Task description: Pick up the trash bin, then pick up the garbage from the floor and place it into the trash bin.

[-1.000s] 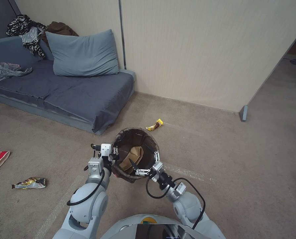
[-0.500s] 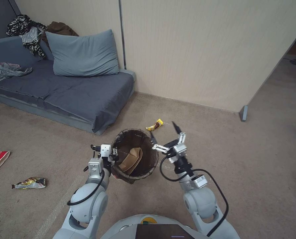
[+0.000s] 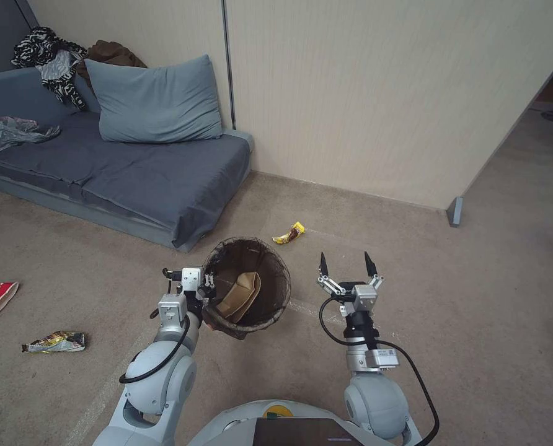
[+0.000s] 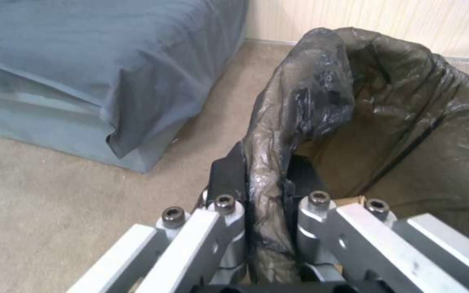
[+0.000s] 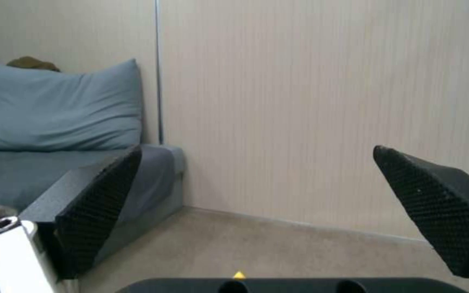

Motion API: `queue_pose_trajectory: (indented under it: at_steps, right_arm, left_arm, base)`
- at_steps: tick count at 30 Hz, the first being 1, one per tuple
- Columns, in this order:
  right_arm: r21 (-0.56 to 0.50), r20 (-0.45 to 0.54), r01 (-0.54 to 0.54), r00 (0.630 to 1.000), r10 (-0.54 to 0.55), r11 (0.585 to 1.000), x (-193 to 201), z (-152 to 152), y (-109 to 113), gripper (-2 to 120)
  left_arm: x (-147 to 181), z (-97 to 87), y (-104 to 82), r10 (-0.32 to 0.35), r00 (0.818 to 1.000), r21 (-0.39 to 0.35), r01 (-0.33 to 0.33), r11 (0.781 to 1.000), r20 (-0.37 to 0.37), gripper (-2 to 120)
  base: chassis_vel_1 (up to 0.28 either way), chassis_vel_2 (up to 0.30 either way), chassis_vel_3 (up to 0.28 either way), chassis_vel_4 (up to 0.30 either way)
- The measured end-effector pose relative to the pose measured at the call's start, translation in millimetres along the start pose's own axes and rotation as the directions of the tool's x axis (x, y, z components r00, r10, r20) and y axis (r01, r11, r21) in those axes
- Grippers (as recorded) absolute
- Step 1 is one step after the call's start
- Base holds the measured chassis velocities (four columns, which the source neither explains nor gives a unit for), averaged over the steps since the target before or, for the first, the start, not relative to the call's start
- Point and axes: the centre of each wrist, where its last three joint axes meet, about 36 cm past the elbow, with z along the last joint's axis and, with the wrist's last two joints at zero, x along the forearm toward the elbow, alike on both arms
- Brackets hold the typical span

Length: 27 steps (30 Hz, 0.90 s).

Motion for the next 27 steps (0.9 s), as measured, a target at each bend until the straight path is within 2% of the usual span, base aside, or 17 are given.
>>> queue_pose_trajectory:
  at_steps: [8, 27]
  right_arm:
    - [0.024, 0.007, 0.006, 1.0, -0.007, 1.0, 8, 15, -5, 100]
    - [0.018, 0.009, 0.01, 1.0, -0.01, 1.0, 5, 17, -4, 100]
  left_arm:
    - [1, -1.9, 1.0, 0.0, 1.0, 0.004, 0.0, 1.0, 0.006, 7]
    - [2, -2.2, 0.8, 0.0, 1.0, 0.007, 0.0, 1.0, 0.006, 7]
  base:
    - [0.0, 0.0, 0.0, 0.0]
    - [0.0, 0.0, 0.0, 0.0]
